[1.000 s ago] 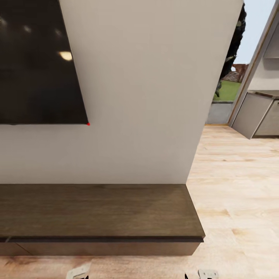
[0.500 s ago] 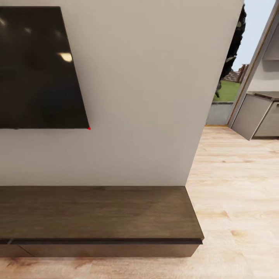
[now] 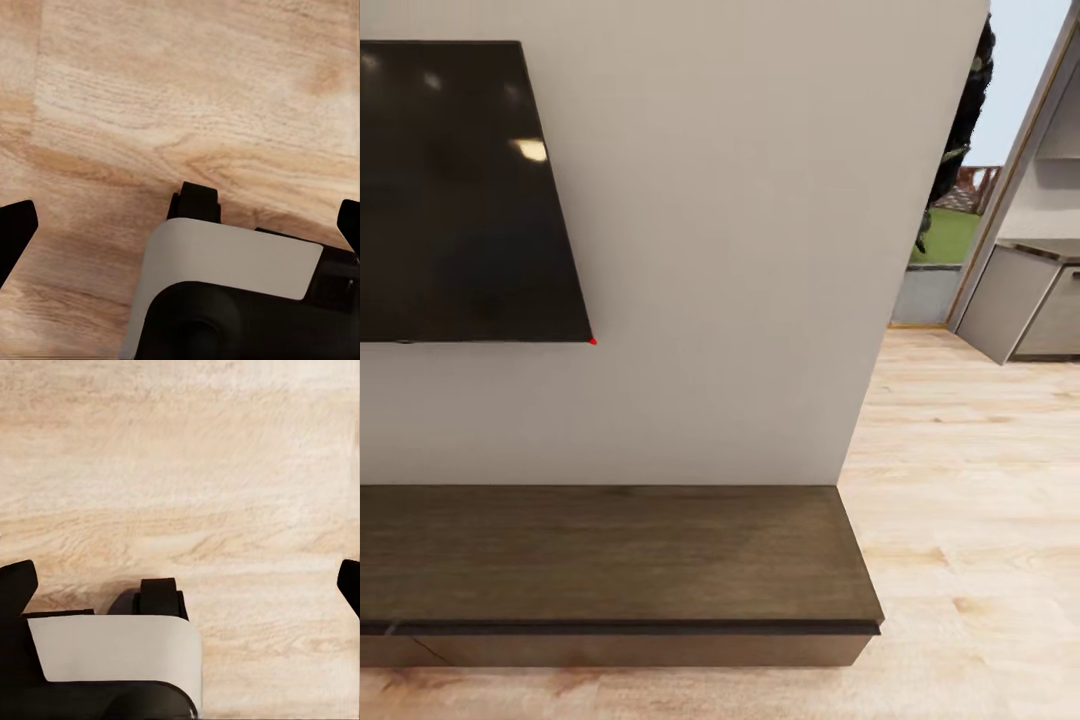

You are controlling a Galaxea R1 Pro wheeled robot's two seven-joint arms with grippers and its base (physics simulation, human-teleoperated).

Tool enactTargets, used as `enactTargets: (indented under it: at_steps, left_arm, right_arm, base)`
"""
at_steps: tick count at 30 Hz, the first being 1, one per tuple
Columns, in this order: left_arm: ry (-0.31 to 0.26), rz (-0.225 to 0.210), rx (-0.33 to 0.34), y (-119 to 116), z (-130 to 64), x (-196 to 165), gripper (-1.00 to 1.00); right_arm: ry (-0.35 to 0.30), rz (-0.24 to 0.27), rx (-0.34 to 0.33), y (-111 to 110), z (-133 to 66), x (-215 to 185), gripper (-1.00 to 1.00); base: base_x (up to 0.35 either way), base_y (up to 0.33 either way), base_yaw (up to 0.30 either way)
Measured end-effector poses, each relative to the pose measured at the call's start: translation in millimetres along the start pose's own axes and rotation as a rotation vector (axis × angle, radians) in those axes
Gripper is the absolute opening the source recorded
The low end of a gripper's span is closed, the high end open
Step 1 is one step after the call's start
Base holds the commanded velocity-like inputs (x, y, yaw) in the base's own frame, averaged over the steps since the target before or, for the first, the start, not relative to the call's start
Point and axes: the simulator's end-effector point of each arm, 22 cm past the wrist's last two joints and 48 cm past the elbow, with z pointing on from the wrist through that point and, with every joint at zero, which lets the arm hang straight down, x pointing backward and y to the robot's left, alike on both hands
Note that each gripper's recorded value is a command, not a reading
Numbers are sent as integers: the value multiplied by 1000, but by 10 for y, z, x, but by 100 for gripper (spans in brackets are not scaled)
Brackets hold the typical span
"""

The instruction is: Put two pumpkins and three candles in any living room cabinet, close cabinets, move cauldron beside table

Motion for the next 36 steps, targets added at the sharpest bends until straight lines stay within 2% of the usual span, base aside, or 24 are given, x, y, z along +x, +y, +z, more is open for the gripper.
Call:
enactTargets:
  at_steps: [5,13,17,22,36]
  left_arm:
    - [17,3,2,-9,-80,91,100]
    - [58,8,9,-52,-213,234,100]
    - [80,14,22,-151,-284,387,100]
    - [84,16,25,-166,-364,410,100]
    - [79,15,36,-189,-364,471,100]
  right_arm:
    - [43,-2,-3,6,-83,77,100]
    - [37,-4,-3,-3,-210,32,100]
    - [43,-2,-3,-2,-273,31,100]
    - [45,-2,-3,-8,-350,20,100]
    - [39,-5,-4,3,-351,19,100]
  base:
    - [0,0,0]
    - [0,0,0]
    - [0,0,0]
    - [0,0,0]
    - [0,0,0]
